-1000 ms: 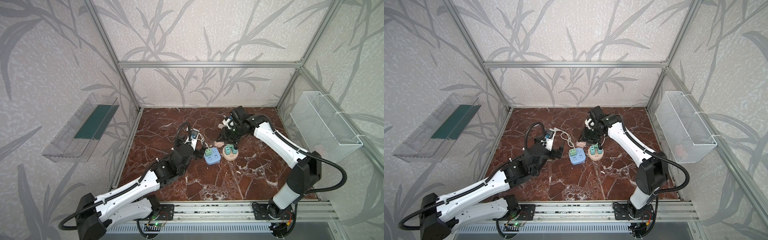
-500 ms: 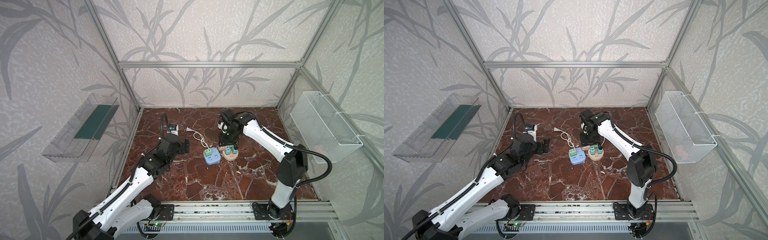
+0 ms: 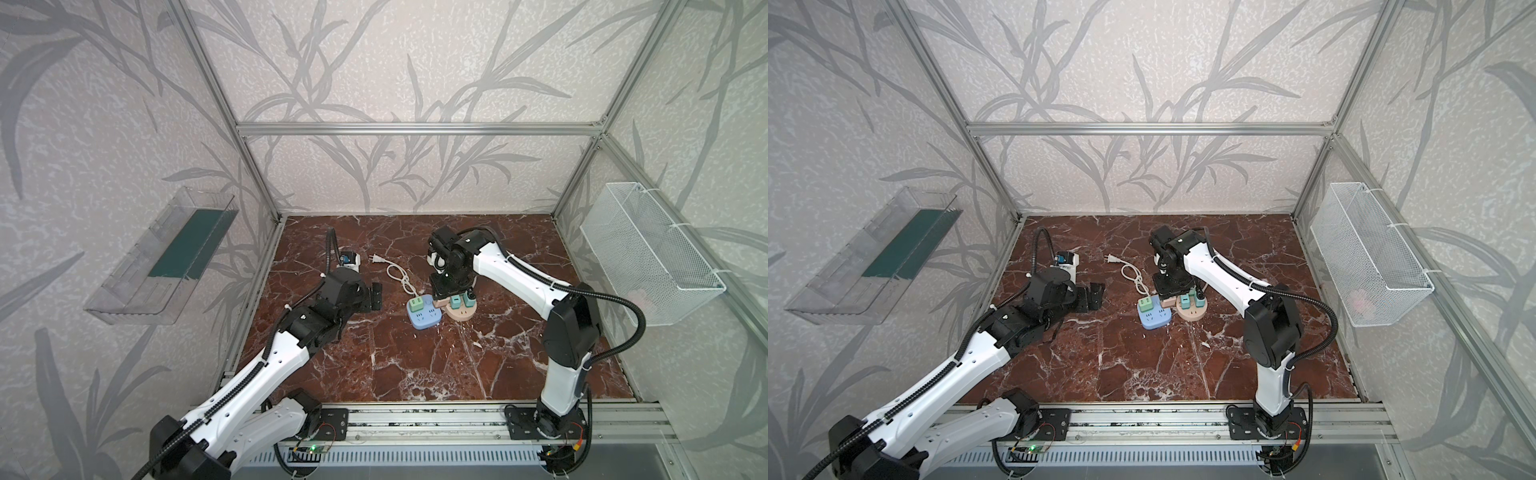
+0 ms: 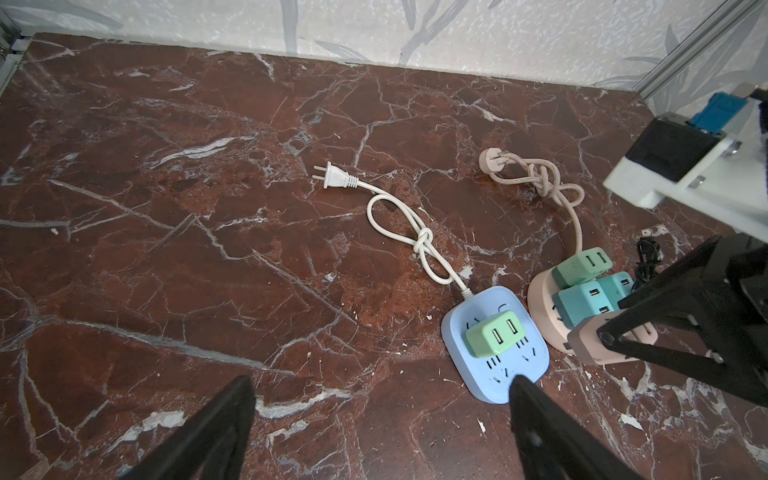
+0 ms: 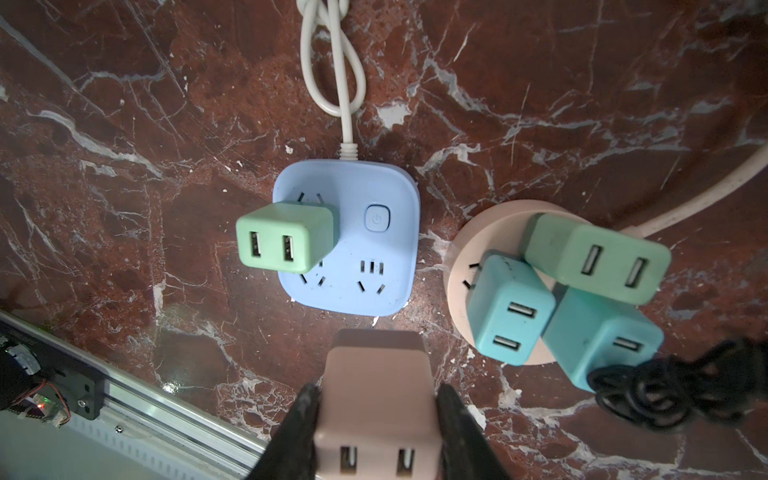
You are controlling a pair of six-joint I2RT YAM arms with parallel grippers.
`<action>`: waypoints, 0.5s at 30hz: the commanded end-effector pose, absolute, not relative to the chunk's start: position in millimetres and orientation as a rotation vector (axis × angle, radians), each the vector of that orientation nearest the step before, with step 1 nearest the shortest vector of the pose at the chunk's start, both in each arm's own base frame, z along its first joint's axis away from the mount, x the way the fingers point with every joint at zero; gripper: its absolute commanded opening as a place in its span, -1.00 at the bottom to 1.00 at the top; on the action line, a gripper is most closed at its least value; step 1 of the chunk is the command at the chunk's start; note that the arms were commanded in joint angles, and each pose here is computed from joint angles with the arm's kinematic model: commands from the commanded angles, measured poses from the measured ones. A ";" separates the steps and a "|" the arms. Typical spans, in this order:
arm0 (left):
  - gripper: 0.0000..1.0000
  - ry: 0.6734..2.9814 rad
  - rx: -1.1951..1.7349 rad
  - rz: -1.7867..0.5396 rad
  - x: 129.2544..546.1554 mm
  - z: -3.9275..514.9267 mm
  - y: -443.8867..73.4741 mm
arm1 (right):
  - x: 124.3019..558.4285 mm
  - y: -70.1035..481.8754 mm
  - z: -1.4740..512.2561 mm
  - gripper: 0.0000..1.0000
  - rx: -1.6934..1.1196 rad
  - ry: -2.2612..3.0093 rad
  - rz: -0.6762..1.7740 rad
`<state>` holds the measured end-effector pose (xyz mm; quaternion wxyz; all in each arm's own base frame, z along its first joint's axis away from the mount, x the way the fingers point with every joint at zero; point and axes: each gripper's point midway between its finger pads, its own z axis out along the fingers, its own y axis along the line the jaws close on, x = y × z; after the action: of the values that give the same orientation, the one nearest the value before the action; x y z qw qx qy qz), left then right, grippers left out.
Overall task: Insert the plug
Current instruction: 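Carry the pink adapter with the right gripper over the blue strip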
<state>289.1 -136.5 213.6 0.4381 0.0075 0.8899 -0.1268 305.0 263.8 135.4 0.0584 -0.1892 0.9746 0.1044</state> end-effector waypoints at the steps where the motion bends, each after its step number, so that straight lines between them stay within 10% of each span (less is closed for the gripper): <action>1: 0.89 2.225 -0.006 -0.321 286.5 208.5 -134.4 | 304.1 267.4 122.8 -1.00 -0.625 2.960 0.289; 15: 0.88 2.226 -0.011 -0.301 286.2 204.4 -131.3 | 307.1 272.6 108.6 -1.00 -0.675 2.951 0.260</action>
<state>288.3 -135.6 208.7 0.4355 0.0074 0.8916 -0.1241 308.3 274.5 113.3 0.0521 -0.2130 0.9710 0.0955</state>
